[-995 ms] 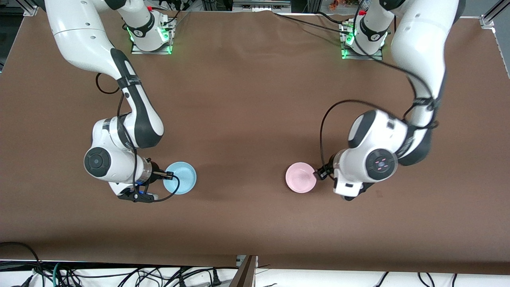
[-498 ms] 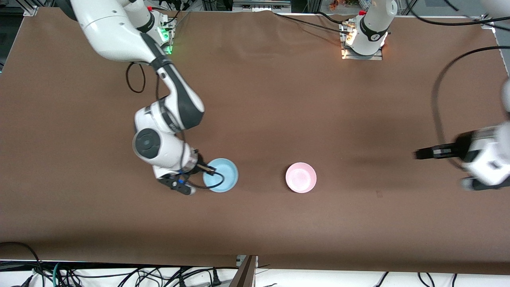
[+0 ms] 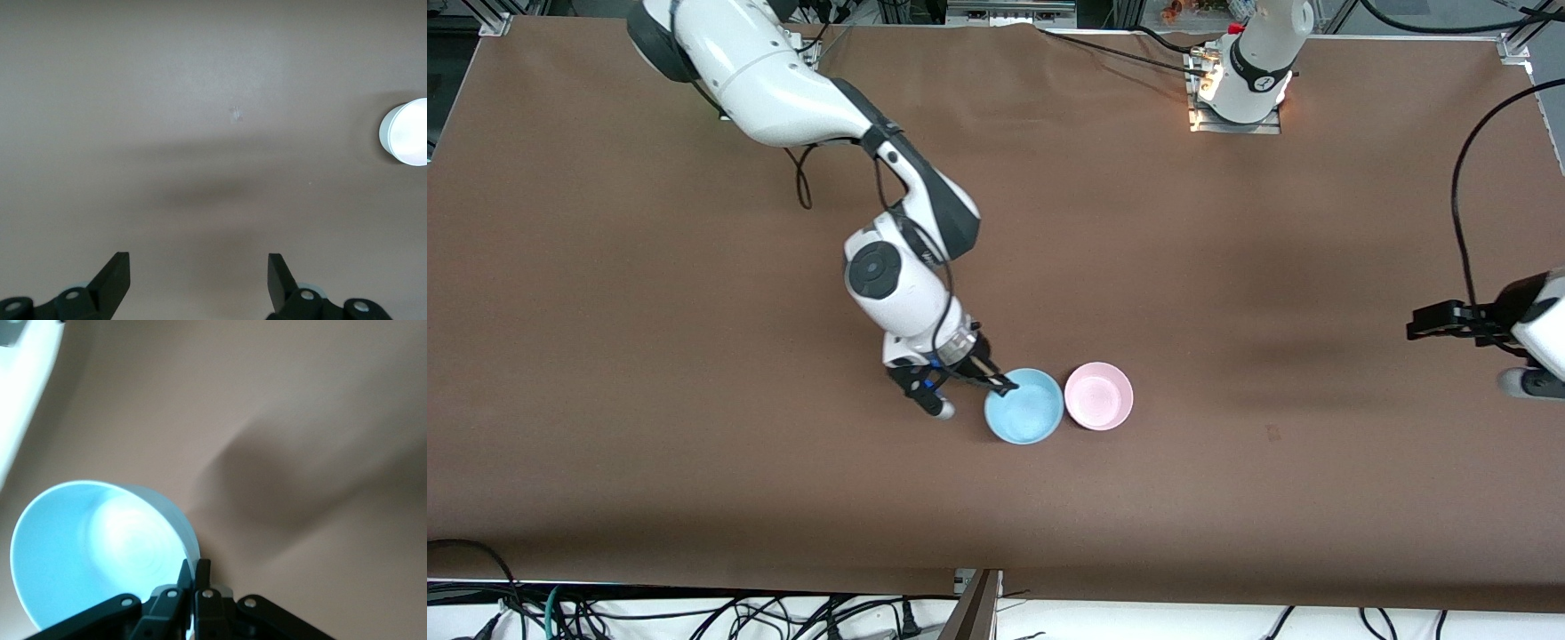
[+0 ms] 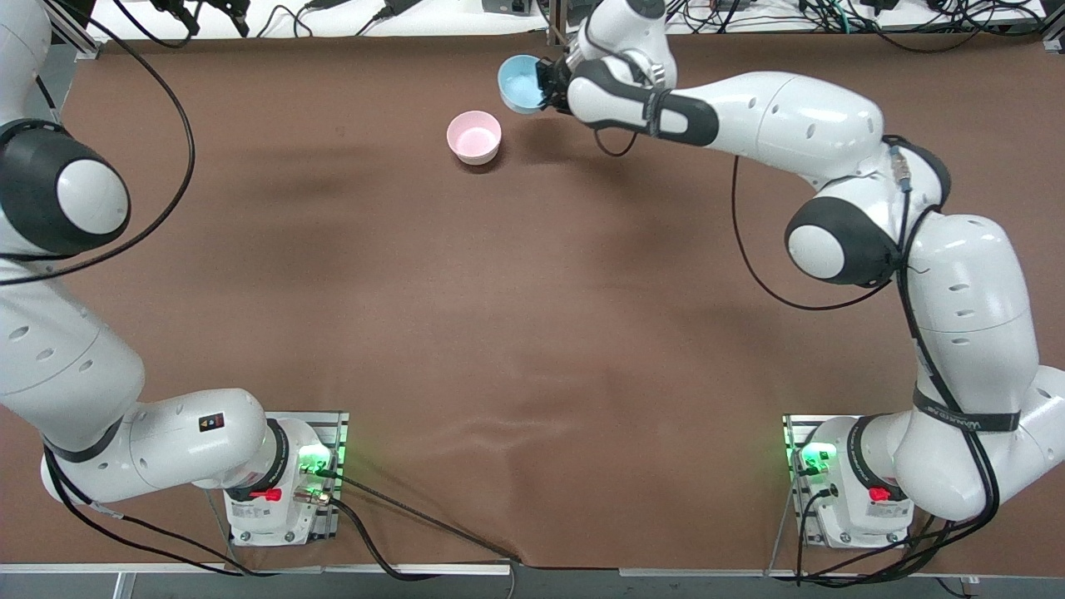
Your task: Stack pink and blue bowls on white bowl
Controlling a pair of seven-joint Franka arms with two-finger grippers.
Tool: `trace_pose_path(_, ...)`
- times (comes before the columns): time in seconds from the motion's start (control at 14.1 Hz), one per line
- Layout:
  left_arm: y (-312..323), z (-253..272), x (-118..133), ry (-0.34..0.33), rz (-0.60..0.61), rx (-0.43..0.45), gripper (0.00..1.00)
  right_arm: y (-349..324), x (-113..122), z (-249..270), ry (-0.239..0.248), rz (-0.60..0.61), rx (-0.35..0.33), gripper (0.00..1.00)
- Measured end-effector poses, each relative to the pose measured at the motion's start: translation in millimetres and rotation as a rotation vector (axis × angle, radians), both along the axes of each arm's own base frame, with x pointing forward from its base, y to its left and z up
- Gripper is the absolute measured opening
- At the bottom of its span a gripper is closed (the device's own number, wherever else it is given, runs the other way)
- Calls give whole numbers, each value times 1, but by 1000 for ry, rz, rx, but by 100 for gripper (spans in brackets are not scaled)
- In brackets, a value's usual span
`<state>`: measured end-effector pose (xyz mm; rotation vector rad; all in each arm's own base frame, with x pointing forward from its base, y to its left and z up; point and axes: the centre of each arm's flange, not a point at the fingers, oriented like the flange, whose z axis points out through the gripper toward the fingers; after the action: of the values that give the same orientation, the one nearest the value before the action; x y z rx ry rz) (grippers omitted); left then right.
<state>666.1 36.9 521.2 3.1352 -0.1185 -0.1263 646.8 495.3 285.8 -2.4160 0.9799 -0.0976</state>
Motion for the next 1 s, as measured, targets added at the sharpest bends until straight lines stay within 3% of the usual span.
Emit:
trace_pose_path(0.21, -22, -14, -43, -91, -32, 50, 92, 40, -18, -14, -47, -54, 104, 3)
trace_pose_path(0.43, -25, -18, -79, -99, -33, 81, 95, 67, -38, -24, -60, -77, 162, 3)
trace_pose_path(0.57, -22, -19, -83, -100, -27, 84, 100, 77, -46, -28, -58, -73, 170, 3)
trace_pose_path(1.0, -19, -21, -82, -101, -19, 77, 100, 79, -51, -50, -40, -68, 153, 3)
